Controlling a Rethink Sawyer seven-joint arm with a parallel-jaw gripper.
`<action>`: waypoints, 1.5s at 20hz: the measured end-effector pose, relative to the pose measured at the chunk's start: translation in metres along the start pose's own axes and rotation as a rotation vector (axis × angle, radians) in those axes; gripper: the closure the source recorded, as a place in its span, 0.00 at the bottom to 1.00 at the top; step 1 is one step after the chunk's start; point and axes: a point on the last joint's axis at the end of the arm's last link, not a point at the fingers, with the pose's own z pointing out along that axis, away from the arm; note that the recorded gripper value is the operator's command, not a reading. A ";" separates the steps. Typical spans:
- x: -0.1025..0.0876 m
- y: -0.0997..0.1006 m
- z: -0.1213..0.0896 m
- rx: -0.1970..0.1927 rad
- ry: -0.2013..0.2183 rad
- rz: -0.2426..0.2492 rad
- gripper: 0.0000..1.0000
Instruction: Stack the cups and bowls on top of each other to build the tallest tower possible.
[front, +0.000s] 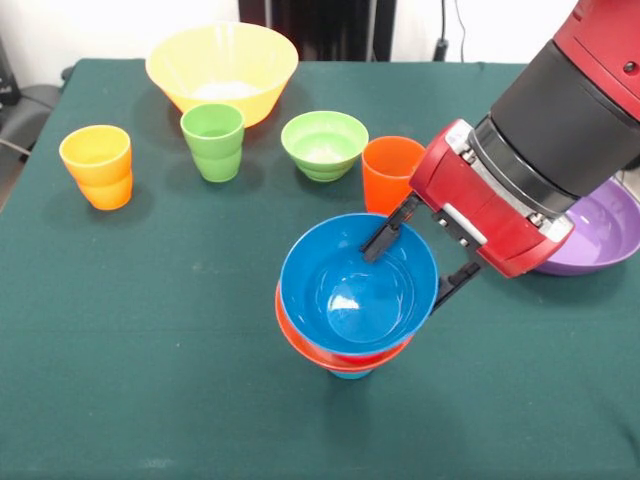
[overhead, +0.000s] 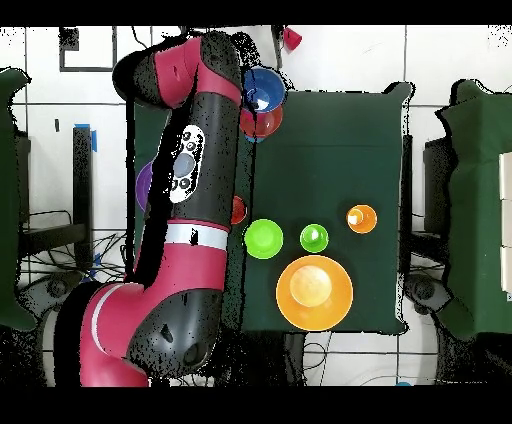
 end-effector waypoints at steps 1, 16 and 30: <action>0.000 0.000 0.000 0.000 0.000 0.000 0.00; 0.000 0.000 0.000 0.000 0.001 0.000 0.00; -0.004 -0.009 -0.004 0.006 0.007 0.013 0.00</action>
